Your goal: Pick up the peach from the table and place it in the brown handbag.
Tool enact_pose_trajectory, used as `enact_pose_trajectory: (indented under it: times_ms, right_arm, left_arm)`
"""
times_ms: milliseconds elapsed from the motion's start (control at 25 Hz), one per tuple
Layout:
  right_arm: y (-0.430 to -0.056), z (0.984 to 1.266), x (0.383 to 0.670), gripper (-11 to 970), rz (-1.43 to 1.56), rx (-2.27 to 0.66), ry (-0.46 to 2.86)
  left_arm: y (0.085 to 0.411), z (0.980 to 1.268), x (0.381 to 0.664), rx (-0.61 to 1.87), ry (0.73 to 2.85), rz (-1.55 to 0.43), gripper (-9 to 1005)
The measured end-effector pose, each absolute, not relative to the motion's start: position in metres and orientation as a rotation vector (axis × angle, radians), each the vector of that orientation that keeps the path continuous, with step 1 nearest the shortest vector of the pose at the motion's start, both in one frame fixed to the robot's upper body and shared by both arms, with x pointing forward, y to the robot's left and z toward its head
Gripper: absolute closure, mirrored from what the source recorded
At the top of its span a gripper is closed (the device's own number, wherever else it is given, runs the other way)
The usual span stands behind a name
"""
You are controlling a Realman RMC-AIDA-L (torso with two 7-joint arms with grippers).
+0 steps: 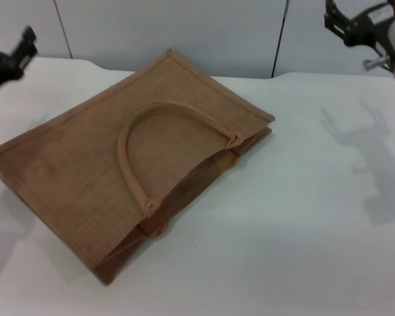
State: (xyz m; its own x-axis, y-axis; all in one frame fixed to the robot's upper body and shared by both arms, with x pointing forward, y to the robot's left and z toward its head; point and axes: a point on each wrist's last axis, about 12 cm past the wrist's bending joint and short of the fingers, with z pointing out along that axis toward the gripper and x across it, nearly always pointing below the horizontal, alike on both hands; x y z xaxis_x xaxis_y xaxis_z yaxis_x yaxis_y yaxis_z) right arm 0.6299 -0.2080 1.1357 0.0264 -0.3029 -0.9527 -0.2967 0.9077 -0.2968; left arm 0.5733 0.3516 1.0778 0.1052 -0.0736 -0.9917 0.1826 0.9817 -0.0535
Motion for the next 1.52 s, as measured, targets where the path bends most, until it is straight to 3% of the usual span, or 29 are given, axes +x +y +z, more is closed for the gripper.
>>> enact_pose_trajectory:
  times_ms: [200, 560, 1520]
  right_arm:
    - [-0.21, 1.118, 0.62, 87, 0.057, -0.42, 1.519]
    - [-0.222, 1.085, 0.613, 88, 0.036, -0.442, 1.575]
    - [-0.224, 1.073, 0.618, 88, 0.037, -0.46, 1.637]
  left_arm:
    - [0.337, 1.053, 0.563, 0.069, 1.485, -0.099, 224]
    - [0.315, 1.038, 0.558, 0.058, 1.53, -0.117, 224]
    - [0.306, 1.031, 0.562, 0.065, 1.597, -0.132, 224]
